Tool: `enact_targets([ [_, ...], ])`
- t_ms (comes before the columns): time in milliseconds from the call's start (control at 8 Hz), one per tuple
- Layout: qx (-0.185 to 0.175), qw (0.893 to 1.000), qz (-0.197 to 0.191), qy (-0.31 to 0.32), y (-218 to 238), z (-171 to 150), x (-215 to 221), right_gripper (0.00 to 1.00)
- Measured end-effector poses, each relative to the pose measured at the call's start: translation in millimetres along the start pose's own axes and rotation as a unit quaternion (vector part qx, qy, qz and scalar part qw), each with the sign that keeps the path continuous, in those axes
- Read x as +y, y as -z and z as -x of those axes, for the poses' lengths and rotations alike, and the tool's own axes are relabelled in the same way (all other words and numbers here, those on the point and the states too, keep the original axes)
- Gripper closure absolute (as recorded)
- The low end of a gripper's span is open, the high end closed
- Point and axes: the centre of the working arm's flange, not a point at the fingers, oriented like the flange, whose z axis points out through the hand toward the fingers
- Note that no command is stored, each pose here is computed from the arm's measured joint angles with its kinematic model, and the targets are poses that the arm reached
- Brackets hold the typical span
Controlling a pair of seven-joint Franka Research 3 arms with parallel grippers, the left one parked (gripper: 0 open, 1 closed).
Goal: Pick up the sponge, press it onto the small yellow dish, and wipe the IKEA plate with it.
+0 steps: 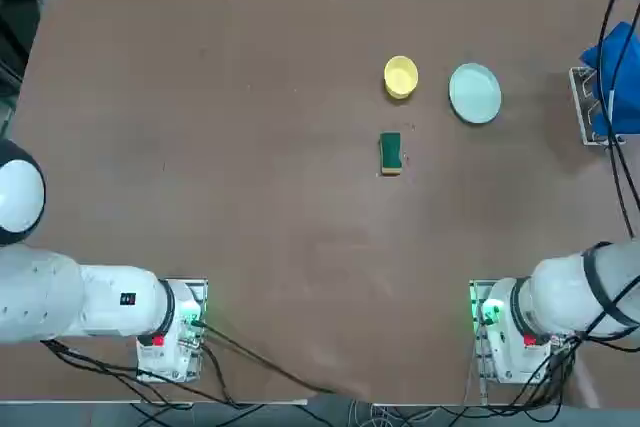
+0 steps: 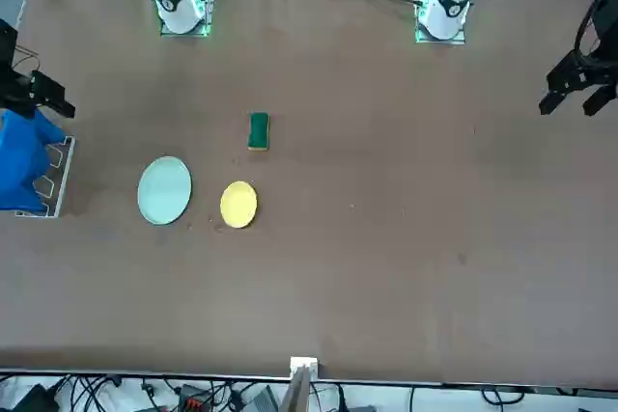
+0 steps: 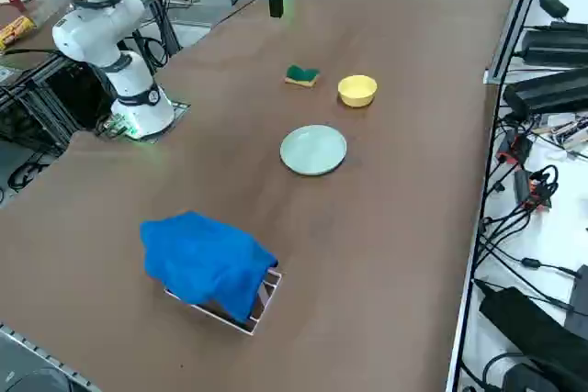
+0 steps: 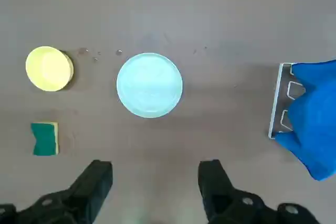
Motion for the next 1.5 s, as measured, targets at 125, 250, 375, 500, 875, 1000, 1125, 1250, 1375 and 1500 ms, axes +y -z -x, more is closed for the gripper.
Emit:
enact_targets([
  [125, 0.000, 1.000, 0.000, 0.000, 0, 0, 0, 0.00],
  [250, 0.000, 1.000, 0.000, 0.000, 0, 0, 0, 0.00],
  [375, 0.000, 1.000, 0.000, 0.000, 0, 0, 0, 0.00],
  [500, -0.002, 1.000, 0.000, 0.000, -2, -1, 0, 0.00],
  [875, -0.041, 0.999, 0.004, 0.035, -28, -8, -34, 0.00],
  [1000, -0.062, 0.997, 0.006, 0.049, -46, -13, -52, 0.00],
  [1125, -0.076, 0.995, 0.008, 0.062, -69, -18, -68, 0.00],
  [1250, -0.075, 0.995, 0.011, 0.067, -98, -23, -89, 0.00],
  [1375, -0.061, 0.996, 0.015, 0.059, -132, -24, -115, 0.00],
  [1500, -0.044, 0.998, 0.019, 0.050, -167, -18, -144, 0.00],
])
